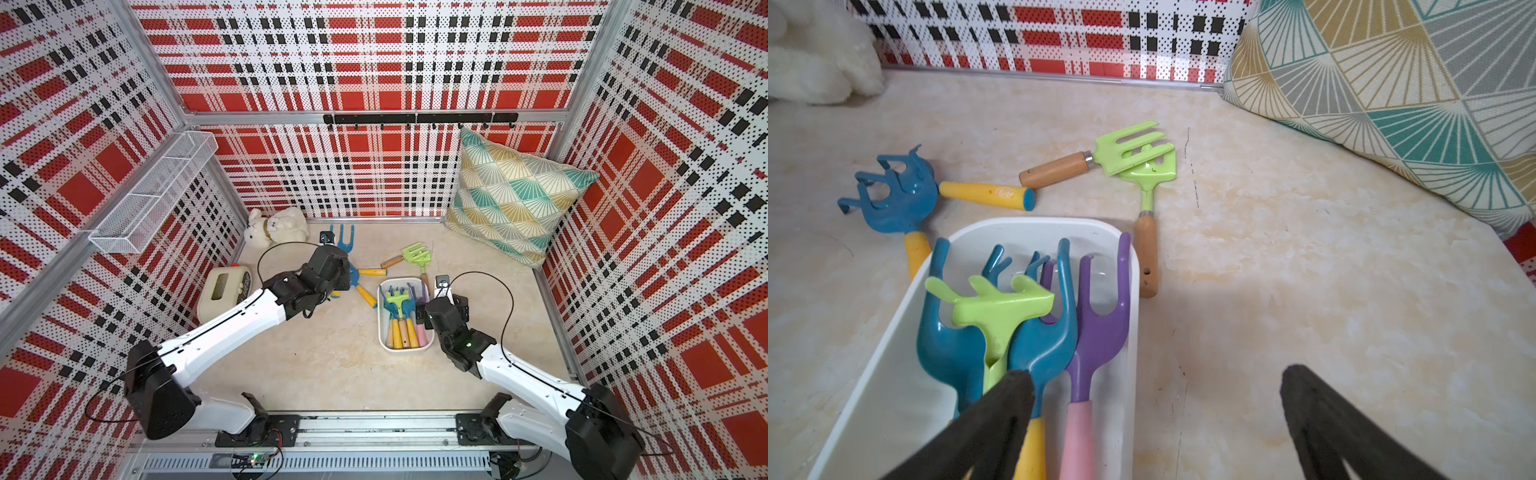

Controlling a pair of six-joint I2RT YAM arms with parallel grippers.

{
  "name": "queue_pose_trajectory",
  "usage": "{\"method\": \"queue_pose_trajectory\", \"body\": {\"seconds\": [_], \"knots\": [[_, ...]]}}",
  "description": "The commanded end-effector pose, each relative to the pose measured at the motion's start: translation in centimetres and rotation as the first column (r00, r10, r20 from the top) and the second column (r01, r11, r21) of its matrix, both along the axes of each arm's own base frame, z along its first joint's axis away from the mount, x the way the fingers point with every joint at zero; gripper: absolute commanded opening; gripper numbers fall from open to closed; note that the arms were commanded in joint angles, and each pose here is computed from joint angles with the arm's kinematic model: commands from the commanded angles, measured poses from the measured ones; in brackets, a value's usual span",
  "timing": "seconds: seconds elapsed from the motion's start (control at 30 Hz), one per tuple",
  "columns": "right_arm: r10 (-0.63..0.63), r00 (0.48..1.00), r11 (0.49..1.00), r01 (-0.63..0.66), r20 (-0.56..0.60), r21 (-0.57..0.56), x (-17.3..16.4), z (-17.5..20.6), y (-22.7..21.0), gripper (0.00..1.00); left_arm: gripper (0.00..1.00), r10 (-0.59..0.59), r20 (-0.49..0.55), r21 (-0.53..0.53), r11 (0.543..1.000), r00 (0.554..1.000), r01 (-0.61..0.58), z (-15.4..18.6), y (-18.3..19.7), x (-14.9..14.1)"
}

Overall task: Put the rake into the storage box
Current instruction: Pick up the rake at the center of the board, then place the rake in the storage box.

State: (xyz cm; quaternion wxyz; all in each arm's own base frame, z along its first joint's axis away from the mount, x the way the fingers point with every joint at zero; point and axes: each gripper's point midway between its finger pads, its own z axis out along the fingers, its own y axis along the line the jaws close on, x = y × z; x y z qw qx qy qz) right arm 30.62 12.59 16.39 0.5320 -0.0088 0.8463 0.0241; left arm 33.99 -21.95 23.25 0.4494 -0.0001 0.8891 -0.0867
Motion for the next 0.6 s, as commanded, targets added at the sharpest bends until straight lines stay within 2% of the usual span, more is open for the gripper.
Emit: {"method": "queue_pose_trajectory", "body": {"seconds": [0.0, 0.1, 0.27, 0.43, 0.57], "knots": [[-0.045, 0.999, 0.996, 0.044, 0.009, 0.077, 0.3, 0.5, -1.7, 1.00, 0.00, -0.078, 0.039, -0.224, 0.971, 0.996, 0.085, 0.6, -4.5, -2.0], [-0.087, 0.996, 0.991, 0.087, -0.001, 0.100, 0.4, 0.1, -3.3, 1.00, 0.00, -0.153, 0.055, -0.352, 0.922, 0.987, 0.162, 0.1, -7.9, -4.6], [-0.133, 0.991, 0.985, 0.132, 0.000, 0.110, 0.5, 0.0, -4.7, 1.00, 0.00, -0.208, 0.051, -0.483, 0.851, 0.977, 0.207, -2.5, -11.7, -7.8], [-0.139, 0.990, 0.983, 0.139, -0.008, 0.116, 0.7, -0.3, -5.0, 1.00, 0.00, -0.221, 0.021, -0.541, 0.817, 0.975, 0.197, -5.3, -13.9, -8.6], [-0.125, 0.992, 0.985, 0.126, -0.018, 0.118, 0.8, -0.5, -4.7, 1.00, 0.00, -0.228, 0.000, -0.541, 0.819, 0.974, 0.191, -7.0, -15.3, -8.8]]}}
